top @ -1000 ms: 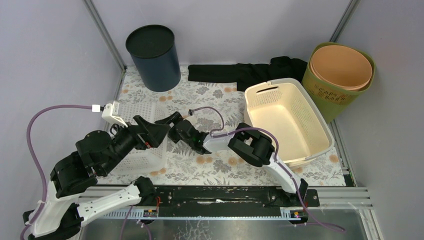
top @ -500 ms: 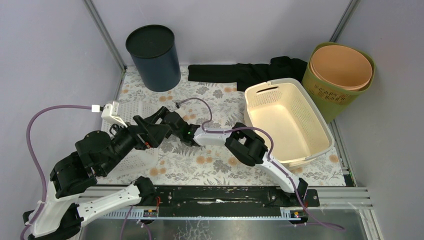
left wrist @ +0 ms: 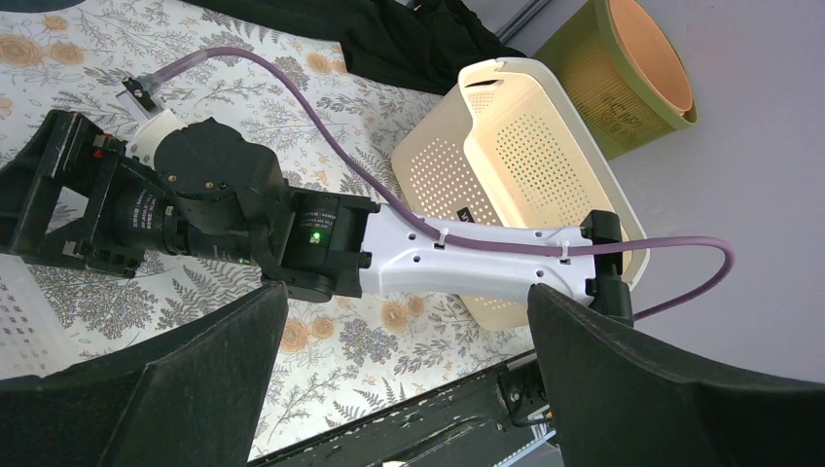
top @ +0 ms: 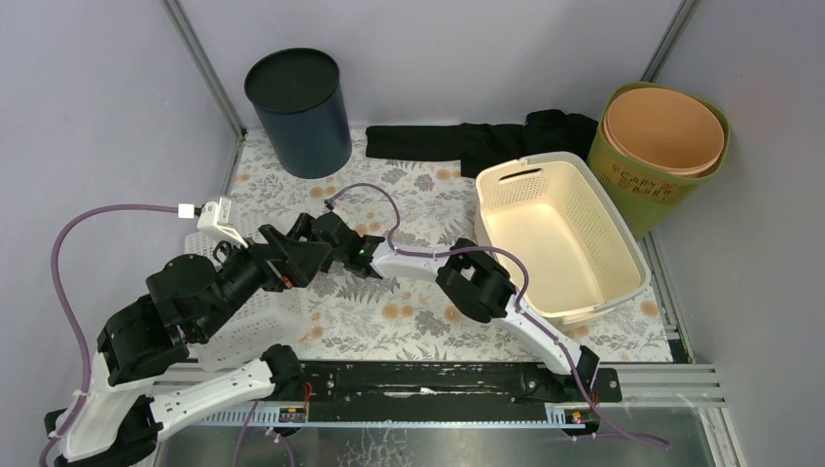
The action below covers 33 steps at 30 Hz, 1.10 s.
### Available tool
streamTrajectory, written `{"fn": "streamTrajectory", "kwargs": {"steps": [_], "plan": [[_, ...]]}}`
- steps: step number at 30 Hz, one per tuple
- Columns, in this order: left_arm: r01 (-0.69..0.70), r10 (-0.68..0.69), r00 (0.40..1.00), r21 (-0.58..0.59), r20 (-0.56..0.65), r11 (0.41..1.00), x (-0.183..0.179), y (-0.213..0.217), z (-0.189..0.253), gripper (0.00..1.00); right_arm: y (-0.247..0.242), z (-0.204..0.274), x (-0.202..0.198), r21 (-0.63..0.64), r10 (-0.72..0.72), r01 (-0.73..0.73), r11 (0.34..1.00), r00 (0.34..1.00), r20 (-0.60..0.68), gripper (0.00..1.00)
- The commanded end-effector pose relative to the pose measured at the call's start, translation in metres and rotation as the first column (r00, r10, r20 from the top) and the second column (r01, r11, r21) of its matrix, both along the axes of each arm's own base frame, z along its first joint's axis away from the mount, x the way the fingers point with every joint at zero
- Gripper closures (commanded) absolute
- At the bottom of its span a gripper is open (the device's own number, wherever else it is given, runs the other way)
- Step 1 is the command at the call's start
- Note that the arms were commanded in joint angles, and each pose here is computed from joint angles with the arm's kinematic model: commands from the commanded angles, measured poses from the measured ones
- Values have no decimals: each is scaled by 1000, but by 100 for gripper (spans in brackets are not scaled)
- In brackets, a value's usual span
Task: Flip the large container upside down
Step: Position the container upside down at the corner of the board.
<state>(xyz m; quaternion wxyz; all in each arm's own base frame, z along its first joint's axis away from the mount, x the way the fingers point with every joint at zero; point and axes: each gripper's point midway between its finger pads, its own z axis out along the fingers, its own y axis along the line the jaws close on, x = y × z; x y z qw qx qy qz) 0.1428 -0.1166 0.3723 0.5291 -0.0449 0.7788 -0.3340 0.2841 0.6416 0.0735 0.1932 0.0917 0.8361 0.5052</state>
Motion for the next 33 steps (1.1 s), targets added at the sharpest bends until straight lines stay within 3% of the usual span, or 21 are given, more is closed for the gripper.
{"fn": "streamTrajectory", "kwargs": {"steps": [1,7,11,21,33], "plan": [[-9,9,1000,-6,15,1000,1,3,8,0,-61,-97,-32,-388,150,-169,906,985,-80,15],[-3,3,1000,-1,6,1000,2,-2,7,0,-83,-106,-25,-423,166,-198,884,980,-113,4],[0,0,1000,5,4,1000,3,-4,7,0,-93,-93,-20,-396,167,-187,899,982,-84,4],[-3,3,1000,24,8,1000,9,-9,8,0,-90,-1,-18,-337,319,-272,901,943,93,0],[-5,5,1000,33,0,999,11,-12,4,0,-161,36,7,-442,232,-143,886,960,155,3]]}}
